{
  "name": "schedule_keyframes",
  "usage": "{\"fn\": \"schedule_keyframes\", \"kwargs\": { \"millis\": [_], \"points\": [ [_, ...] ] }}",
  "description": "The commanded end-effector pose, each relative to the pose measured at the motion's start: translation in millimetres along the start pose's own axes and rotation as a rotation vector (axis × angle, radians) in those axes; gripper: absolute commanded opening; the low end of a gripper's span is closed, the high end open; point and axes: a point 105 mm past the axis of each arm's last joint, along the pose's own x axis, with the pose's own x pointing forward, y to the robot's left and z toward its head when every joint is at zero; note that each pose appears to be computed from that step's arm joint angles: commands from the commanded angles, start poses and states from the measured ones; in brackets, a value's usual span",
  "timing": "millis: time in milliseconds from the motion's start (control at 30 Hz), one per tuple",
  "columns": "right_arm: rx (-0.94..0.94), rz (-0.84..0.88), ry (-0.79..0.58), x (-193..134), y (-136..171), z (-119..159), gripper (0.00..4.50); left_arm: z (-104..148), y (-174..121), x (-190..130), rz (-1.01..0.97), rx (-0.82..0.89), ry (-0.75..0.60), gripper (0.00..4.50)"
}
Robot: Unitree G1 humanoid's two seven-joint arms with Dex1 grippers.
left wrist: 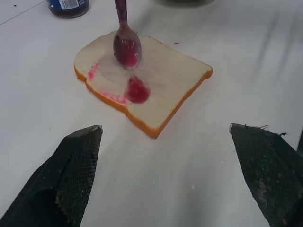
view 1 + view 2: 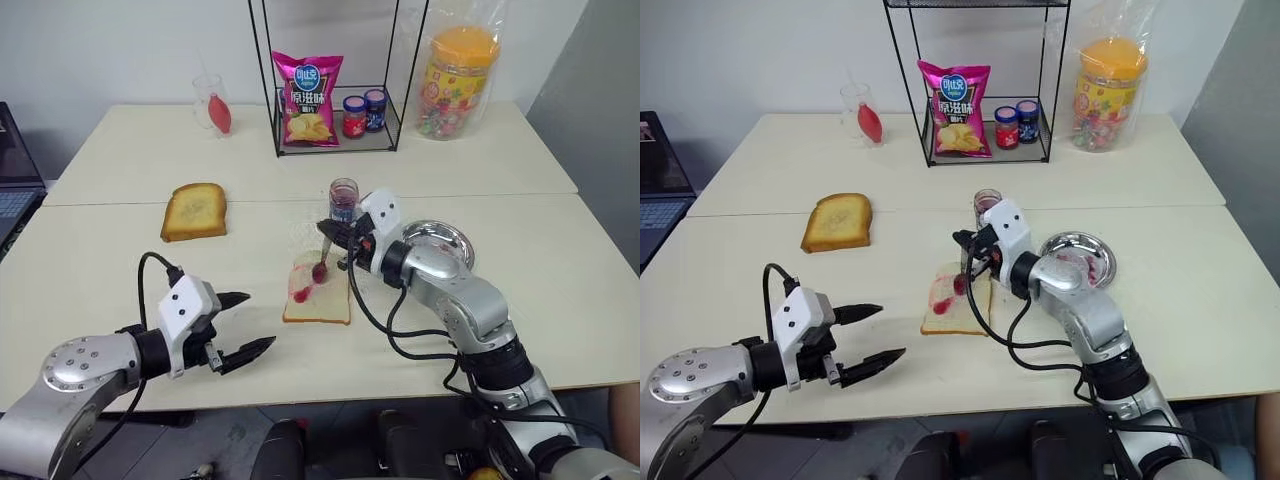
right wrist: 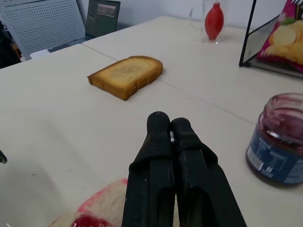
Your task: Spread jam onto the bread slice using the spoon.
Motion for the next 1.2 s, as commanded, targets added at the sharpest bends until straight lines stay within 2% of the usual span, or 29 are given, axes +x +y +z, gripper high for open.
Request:
{"fn": "schedule_keyframes", "kwargs": {
  "millis": [33,167,367,533,733,900,1067,1200],
  "points": [
    [-0.100,0.022,-0.107,-5.9,7.5,28.9,0.01,5.4,-0.3,0.9,-0.004,0.031,-0.019,4.50],
    [-0.126,0.042,-0.134,-11.8,8.9,38.8,0.01,5.0,-2.2,1.3,-0.014,0.026,-0.020,4.50],
    [0.277,0.115,-0.079,-13.5,16.7,28.4,0.01,-2.1,-4.3,-4.6,-0.024,0.042,0.002,4.50],
    [0.405,0.115,-0.044,-4.3,22.1,17.0,0.01,-5.2,-2.1,-10.7,-0.009,0.042,0.008,4.50],
    [0.654,0.089,-0.014,15.4,18.8,-2.9,0.01,-12.2,6.9,-16.7,0.034,-0.011,0.015,4.50],
    [0.743,0.059,0.024,22.0,14.0,-20.3,0.01,-13.4,8.2,-16.7,0.035,-0.012,0.022,4.50],
    [0.742,0.021,0.053,19.2,6.3,-33.1,0.01,-11.1,8.3,-14.7,0.029,-0.004,0.022,4.50],
    [0.725,-0.088,0.056,4.6,-29.0,-41.6,0.01,-7.8,5.9,-11.4,0.005,0.015,0.018,4.50]
  ]
}}
